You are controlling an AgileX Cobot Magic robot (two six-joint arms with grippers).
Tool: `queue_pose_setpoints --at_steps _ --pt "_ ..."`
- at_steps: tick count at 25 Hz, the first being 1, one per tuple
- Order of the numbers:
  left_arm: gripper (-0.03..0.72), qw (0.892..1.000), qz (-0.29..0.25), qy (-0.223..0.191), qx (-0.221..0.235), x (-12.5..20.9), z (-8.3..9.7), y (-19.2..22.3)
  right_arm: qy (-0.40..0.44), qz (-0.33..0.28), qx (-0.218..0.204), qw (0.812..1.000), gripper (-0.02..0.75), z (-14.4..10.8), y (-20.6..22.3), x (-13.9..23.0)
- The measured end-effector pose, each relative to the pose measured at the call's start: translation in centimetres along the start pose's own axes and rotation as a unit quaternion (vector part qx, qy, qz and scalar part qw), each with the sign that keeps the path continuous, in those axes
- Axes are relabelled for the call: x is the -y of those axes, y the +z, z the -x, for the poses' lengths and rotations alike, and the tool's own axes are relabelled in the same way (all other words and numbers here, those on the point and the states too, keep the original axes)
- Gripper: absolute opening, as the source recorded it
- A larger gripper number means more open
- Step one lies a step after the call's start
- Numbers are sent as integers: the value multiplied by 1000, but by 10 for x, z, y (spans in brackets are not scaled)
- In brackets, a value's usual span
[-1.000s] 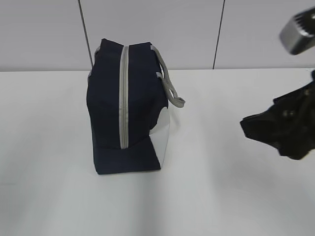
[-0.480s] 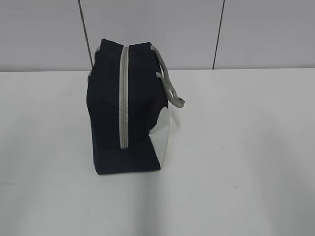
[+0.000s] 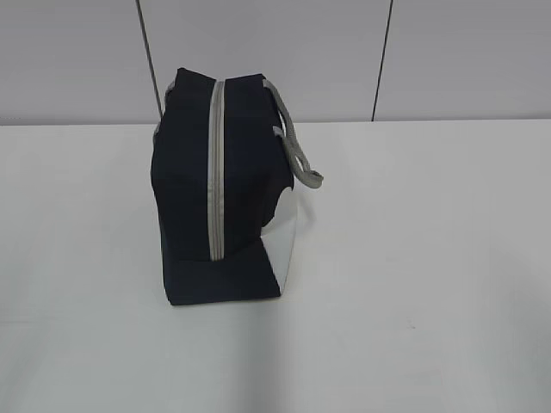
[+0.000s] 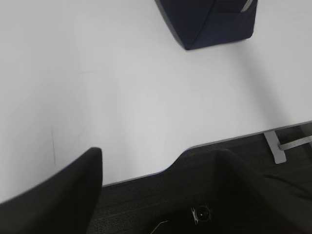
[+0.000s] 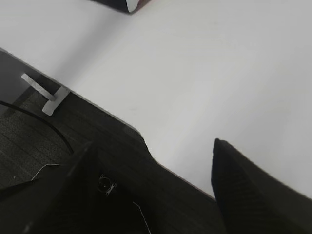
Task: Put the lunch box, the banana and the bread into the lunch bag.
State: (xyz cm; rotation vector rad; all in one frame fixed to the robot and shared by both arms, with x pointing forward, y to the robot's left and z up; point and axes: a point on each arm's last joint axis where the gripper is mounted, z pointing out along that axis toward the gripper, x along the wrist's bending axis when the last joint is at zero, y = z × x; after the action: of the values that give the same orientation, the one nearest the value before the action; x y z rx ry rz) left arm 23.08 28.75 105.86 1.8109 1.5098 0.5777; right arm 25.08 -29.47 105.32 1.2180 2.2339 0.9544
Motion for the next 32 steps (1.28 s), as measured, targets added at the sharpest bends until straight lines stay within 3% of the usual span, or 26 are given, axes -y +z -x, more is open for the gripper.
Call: queue_pose_setpoints --at_steps 8,17,32 --pt "486 1000 7 9 -28 1 -5 -1 14 10 3 1000 532 0 7 3" --pt "486 998 58 10 -34 -6 -8 10 14 10 4 1000 532 0 7 3" --pt "486 997 63 10 -34 -6 -8 11 15 10 4 1000 531 0 7 3"
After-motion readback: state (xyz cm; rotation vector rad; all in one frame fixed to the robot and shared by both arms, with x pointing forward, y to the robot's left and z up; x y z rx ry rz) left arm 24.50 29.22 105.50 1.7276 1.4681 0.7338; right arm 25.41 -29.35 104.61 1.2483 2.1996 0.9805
